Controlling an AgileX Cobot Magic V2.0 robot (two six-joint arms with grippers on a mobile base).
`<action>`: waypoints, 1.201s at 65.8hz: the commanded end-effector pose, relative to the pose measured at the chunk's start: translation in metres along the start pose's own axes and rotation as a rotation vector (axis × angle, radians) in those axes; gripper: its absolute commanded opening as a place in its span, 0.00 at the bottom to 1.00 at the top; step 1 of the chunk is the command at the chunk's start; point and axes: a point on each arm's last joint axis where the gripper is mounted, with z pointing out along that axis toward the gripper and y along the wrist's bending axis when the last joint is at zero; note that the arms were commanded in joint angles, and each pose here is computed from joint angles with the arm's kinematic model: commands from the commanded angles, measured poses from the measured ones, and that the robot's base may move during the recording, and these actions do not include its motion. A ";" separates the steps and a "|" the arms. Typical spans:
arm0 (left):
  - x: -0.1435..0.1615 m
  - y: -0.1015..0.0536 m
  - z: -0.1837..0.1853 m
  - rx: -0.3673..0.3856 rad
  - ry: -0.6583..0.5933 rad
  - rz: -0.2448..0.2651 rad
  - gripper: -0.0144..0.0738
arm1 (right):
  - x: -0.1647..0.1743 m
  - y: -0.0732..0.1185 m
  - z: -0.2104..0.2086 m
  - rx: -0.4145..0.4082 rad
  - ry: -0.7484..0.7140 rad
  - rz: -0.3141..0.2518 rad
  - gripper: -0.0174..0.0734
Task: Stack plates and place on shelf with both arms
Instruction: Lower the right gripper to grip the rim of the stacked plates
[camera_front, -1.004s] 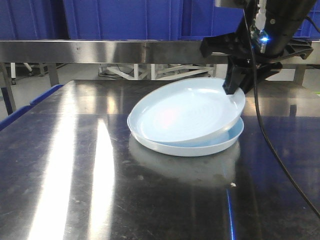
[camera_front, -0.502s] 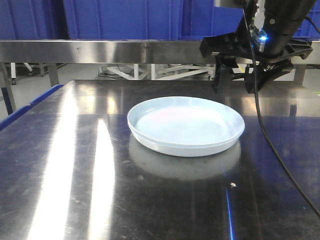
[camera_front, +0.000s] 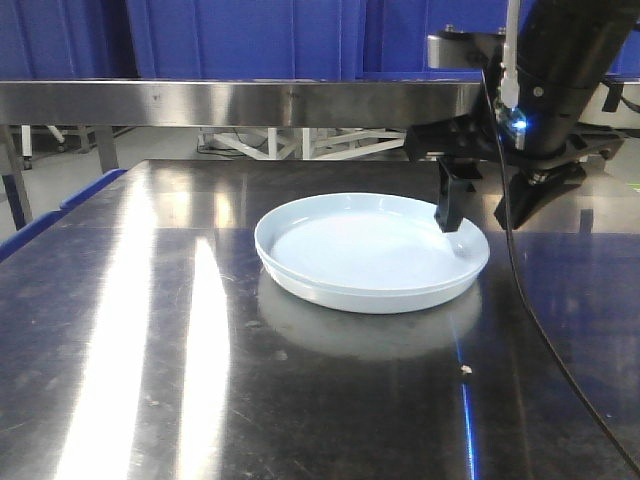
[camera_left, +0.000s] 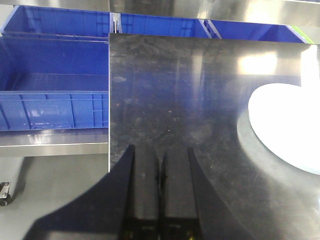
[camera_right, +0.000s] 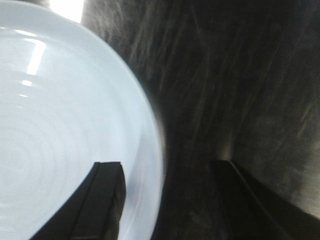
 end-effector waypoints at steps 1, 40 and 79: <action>-0.017 -0.002 -0.003 0.019 -0.115 -0.011 0.26 | -0.016 0.000 -0.021 -0.018 -0.107 0.002 0.70; -0.017 -0.002 -0.003 0.019 -0.115 -0.011 0.26 | -0.017 0.001 -0.014 -0.018 -0.108 0.002 0.70; -0.017 -0.002 -0.003 0.019 -0.115 -0.011 0.26 | -0.014 0.000 -0.002 -0.010 -0.069 0.002 0.70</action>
